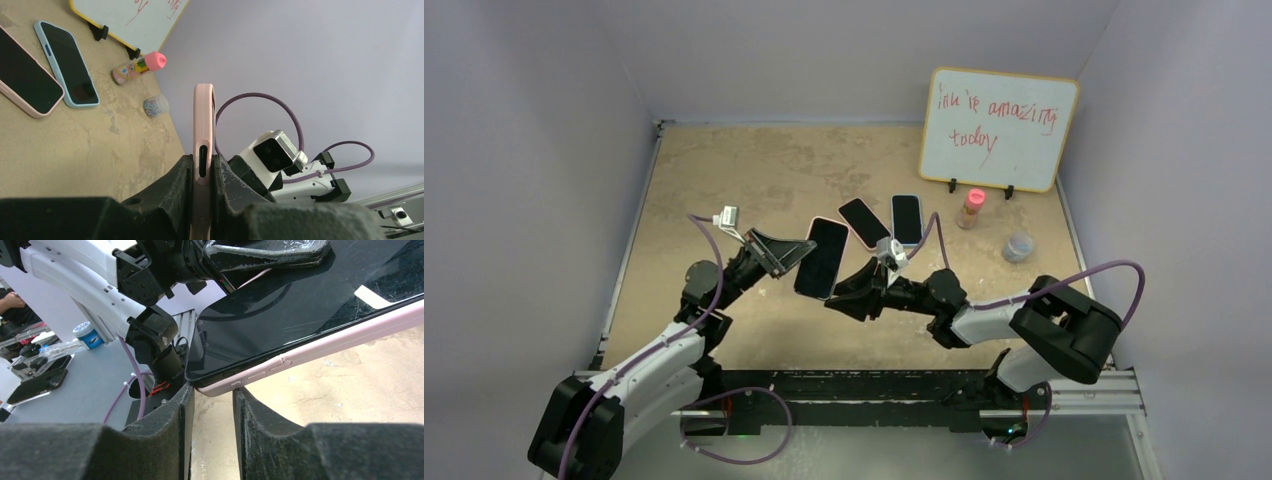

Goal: Take the phone out of the phone case
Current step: Remove the phone case from the phone.

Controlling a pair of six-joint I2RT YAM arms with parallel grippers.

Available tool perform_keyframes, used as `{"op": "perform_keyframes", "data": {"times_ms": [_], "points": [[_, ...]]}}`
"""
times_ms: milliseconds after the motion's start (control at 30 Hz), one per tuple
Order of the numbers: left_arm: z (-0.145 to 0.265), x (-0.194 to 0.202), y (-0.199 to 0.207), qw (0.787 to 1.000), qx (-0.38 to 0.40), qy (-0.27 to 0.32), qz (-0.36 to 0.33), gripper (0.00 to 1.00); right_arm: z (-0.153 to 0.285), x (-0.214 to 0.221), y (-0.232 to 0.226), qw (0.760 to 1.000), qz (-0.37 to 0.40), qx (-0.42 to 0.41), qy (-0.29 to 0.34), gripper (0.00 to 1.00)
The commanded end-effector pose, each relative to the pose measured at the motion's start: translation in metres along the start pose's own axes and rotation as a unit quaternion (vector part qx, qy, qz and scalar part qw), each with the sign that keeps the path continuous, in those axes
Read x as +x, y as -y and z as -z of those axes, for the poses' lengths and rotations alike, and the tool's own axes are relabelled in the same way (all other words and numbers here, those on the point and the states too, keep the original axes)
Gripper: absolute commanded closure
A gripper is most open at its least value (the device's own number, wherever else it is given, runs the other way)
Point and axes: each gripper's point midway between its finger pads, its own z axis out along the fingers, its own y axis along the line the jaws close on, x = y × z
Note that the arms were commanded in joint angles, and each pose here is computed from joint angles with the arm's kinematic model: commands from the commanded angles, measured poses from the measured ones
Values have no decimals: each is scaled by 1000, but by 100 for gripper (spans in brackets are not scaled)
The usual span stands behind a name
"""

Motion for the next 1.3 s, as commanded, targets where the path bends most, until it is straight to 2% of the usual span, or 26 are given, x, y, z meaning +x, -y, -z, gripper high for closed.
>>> {"op": "perform_keyframes", "data": {"times_ms": [0, 100, 333, 733, 1000, 1267], "points": [[2, -6, 46, 997, 80, 2, 1, 100, -8, -69, -17, 987, 98, -39, 121, 67], [2, -5, 49, 997, 83, -4, 4, 100, -6, -72, -11, 987, 94, -33, 128, 72], [4, 0, 54, 996, 89, -14, 3, 100, -9, -83, 0, 987, 71, -5, 145, 76], [9, 20, 33, 996, 72, -44, 0, 100, -11, -112, 6, 984, 50, 12, 171, 77], [17, 36, 1, 997, 39, -61, -2, 100, -7, -124, 11, 981, 26, 18, 192, 77], [18, 52, 13, 993, 73, -86, -37, 100, -10, -126, 27, 981, -3, 47, 187, 79]]}}
